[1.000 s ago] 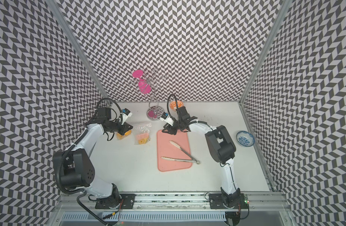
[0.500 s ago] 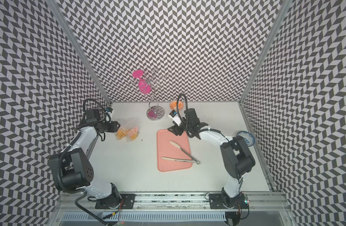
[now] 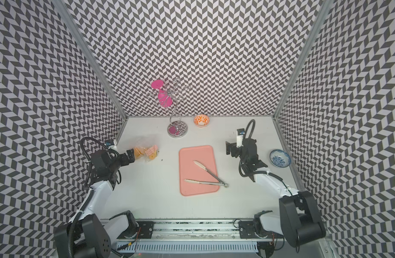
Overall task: Put the cookies into a resealable bag to prevent moisture
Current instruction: Place the ziploc bag at the center of the board, then reset both arms
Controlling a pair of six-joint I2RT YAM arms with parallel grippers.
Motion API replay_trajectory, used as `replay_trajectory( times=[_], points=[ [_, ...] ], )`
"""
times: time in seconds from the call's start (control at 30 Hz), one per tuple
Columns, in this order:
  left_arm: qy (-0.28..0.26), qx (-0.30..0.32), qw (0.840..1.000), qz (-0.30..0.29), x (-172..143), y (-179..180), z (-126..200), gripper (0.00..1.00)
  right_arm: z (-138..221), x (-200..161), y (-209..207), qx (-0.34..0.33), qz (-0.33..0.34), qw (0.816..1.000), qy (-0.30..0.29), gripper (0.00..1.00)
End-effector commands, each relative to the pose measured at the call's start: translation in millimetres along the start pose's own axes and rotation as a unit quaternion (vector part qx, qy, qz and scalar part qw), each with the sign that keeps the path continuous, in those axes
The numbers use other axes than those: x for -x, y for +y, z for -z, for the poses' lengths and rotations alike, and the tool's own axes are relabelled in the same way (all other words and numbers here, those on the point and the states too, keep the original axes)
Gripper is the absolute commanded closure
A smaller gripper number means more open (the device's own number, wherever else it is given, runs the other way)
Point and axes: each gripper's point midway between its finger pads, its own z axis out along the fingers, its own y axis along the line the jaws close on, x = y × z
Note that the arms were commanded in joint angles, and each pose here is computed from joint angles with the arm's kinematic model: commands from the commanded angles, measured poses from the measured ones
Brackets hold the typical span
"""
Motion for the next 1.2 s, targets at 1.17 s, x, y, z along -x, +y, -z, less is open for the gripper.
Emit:
replay_trajectory(
  times=[1.17],
  points=[
    [-0.225, -0.121, 0.962, -0.093, 20, -94, 0, 0.00, 27, -10, -59, -0.094, 0.009, 0.979, -0.181, 0.00]
  ],
)
